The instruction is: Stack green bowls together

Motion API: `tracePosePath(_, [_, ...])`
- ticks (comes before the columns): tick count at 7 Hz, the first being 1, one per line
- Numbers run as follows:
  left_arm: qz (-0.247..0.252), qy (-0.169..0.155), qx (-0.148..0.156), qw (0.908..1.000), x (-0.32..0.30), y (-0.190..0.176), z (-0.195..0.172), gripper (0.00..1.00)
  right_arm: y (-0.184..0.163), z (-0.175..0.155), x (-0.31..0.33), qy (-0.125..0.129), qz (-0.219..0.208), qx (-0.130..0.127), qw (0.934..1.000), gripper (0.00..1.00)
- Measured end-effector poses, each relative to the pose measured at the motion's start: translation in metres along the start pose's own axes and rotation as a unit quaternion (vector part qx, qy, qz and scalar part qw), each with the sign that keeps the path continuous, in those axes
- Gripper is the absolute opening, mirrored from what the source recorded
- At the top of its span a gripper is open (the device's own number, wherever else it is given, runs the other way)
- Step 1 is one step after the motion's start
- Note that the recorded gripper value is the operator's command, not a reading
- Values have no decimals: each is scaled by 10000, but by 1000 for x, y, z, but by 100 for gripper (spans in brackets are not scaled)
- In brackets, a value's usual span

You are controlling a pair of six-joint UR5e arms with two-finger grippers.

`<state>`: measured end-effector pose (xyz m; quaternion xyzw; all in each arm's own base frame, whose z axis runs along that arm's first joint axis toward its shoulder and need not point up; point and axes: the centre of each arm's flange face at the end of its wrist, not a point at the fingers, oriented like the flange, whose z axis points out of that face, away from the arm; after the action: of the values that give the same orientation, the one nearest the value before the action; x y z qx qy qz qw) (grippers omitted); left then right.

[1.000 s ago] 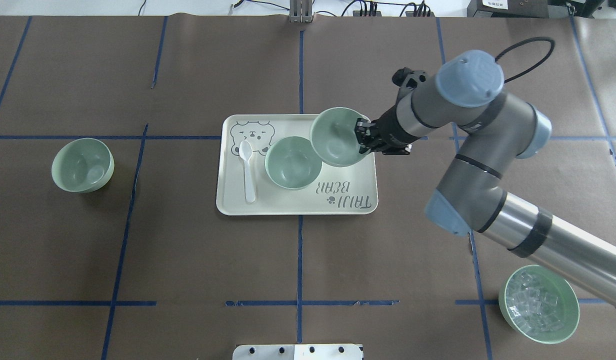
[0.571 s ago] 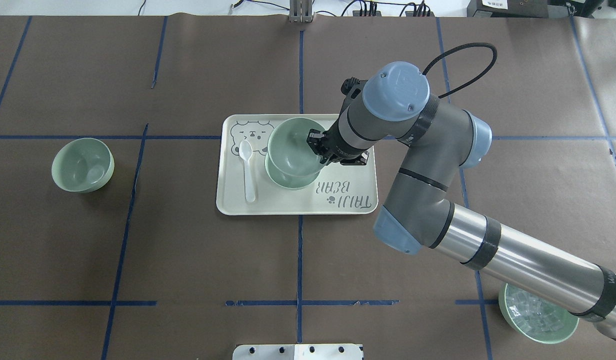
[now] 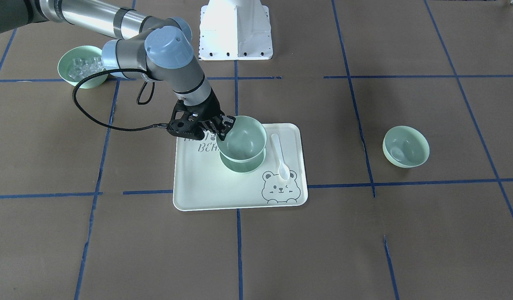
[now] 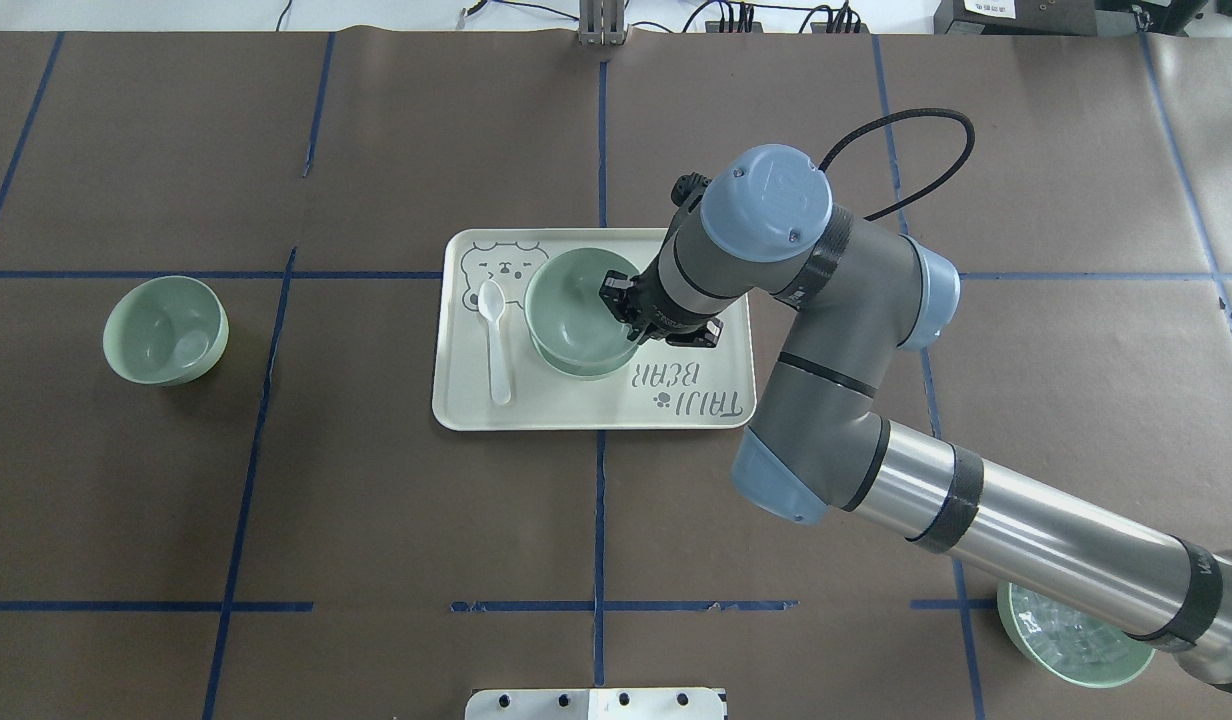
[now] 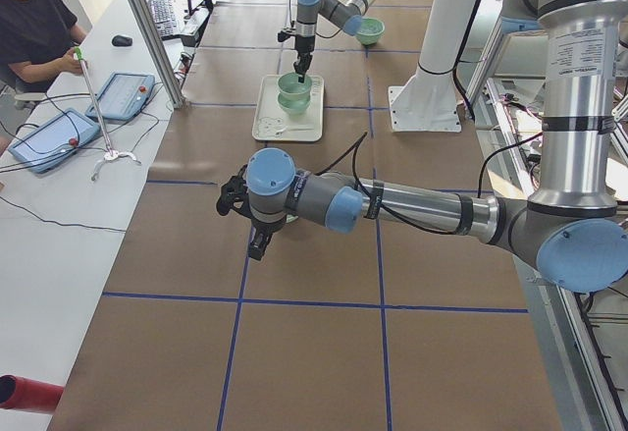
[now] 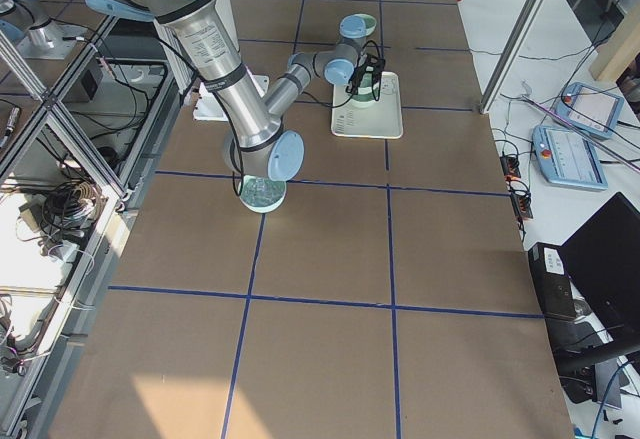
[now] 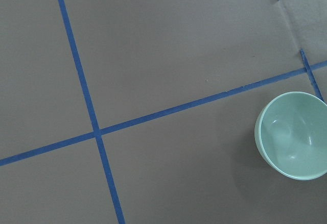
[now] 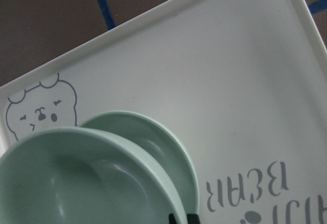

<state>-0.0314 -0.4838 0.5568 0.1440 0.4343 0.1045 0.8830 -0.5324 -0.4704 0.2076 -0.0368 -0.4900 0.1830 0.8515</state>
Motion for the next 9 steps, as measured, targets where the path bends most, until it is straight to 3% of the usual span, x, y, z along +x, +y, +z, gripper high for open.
tracePosePath(7, [17, 0, 15, 10000, 2, 0, -2, 100, -5, 18, -13, 127, 164, -28, 9998, 0])
tracePosePath(8, [15, 0, 15, 10000, 2, 0, -2, 100, -5, 21, -13, 159, 177, -46, 9997, 15])
tracePosePath(9, [17, 0, 15, 10000, 2, 0, -2, 100, -5, 23, -11, 187, 192, -54, 9996, 99])
